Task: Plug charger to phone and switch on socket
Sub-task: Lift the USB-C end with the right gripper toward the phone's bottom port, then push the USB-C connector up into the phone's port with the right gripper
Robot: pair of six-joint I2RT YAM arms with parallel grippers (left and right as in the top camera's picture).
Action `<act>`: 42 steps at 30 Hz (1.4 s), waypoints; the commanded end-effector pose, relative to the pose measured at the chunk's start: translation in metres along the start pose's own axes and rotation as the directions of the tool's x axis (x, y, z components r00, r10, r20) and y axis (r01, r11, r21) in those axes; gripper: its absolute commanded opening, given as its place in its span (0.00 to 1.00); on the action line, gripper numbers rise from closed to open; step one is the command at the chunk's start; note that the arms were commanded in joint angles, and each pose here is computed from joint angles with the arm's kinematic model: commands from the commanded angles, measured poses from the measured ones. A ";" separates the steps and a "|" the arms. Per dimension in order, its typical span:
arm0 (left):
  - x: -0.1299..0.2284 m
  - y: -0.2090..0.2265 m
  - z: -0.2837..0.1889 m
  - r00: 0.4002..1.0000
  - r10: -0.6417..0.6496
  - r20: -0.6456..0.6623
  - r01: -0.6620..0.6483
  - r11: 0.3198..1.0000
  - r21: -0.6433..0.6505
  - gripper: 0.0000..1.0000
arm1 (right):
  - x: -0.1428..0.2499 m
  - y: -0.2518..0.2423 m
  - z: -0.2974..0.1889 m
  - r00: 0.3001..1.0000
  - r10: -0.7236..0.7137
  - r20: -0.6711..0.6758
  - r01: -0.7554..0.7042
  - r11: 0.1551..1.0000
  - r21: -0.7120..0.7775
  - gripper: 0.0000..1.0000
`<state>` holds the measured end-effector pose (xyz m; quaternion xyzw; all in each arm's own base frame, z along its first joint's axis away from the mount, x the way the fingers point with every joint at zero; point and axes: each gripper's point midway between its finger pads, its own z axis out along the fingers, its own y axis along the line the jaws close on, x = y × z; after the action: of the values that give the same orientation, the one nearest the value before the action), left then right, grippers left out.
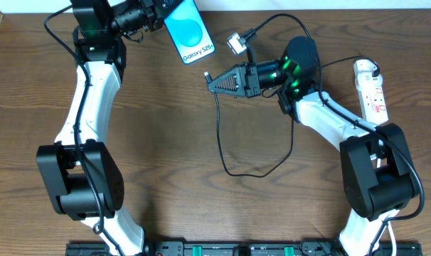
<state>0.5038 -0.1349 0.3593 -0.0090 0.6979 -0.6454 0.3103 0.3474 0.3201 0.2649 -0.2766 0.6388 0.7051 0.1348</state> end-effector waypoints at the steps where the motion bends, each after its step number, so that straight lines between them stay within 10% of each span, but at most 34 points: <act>1: 0.002 -0.015 -0.003 0.999 0.018 -0.027 -0.017 1.000 0.026 0.07 | -0.015 -0.001 -0.003 0.995 0.068 0.069 -0.069 0.997 0.015 0.01; 42: 0.007 -0.018 0.008 0.998 -0.063 -0.029 0.064 0.998 0.026 0.07 | -0.025 0.016 -0.004 0.994 0.018 0.110 -0.017 1.000 -0.011 0.01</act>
<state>0.4983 -0.1484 0.3592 -0.0318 0.6974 -0.6655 0.2641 0.3545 0.3197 0.2895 -0.2399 0.6299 0.7226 0.1533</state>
